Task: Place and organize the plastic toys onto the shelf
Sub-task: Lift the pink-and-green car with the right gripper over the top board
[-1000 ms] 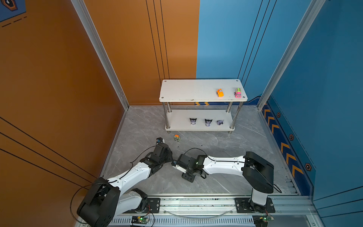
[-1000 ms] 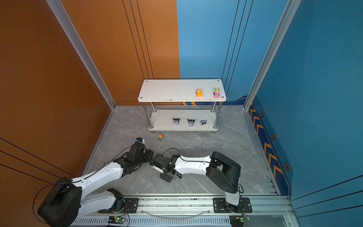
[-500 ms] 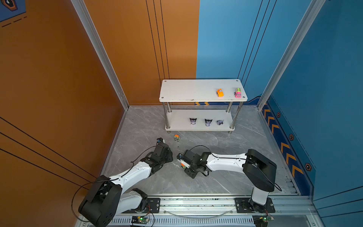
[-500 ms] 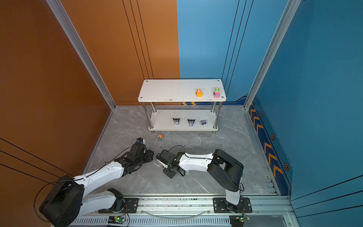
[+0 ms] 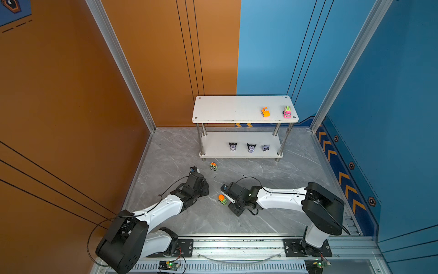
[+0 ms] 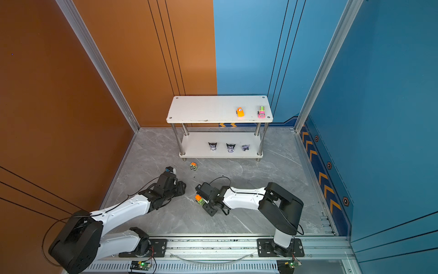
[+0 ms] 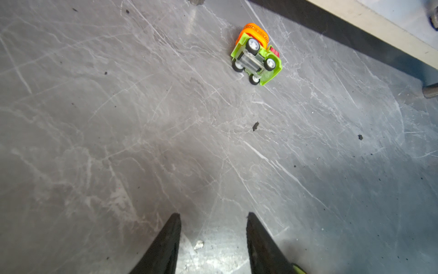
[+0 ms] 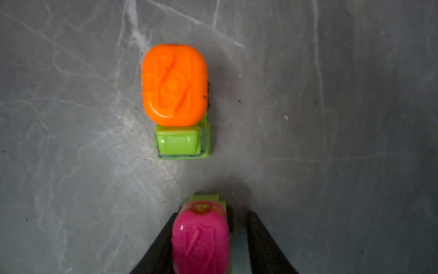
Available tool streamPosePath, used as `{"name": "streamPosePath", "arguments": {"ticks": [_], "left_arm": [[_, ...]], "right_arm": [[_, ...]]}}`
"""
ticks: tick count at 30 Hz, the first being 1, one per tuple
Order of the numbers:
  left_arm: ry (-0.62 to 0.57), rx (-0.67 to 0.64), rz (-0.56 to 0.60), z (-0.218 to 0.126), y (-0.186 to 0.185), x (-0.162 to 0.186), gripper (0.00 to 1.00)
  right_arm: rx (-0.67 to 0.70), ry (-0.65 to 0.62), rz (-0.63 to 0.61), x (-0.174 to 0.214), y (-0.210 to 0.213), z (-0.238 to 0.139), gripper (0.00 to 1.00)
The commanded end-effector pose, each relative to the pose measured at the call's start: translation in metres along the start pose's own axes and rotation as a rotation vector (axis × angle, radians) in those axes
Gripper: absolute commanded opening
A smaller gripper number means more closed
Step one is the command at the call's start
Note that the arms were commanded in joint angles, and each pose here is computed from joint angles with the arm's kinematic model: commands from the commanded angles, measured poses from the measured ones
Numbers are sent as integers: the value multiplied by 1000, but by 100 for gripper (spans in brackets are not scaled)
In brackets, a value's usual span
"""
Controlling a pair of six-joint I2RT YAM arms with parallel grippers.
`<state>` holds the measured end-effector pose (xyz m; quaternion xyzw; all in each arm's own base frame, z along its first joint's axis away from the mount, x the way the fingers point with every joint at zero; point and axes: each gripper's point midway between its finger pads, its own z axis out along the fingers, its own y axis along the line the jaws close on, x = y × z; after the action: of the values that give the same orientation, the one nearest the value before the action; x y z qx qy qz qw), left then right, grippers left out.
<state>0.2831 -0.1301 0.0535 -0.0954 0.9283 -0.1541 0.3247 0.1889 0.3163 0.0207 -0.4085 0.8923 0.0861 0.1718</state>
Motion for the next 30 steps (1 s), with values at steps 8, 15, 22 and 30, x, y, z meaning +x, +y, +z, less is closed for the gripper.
{"name": "streamPosePath", "arguments": {"ticks": [8, 15, 22, 30], "left_arm": [[-3, 27, 5, -1, -8, -7, 47], [-17, 29, 5, -4, -7, -9, 47], [-22, 25, 5, -10, -4, -8, 47], [-44, 16, -7, -19, 5, -4, 47]], "right_arm": [[80, -14, 51, -7, -17, -21, 21], [319, -92, 55, -61, -68, -109, 10], [459, -375, 171, -144, -123, -241, 9], [486, -588, 357, -206, -191, -320, 9]]}}
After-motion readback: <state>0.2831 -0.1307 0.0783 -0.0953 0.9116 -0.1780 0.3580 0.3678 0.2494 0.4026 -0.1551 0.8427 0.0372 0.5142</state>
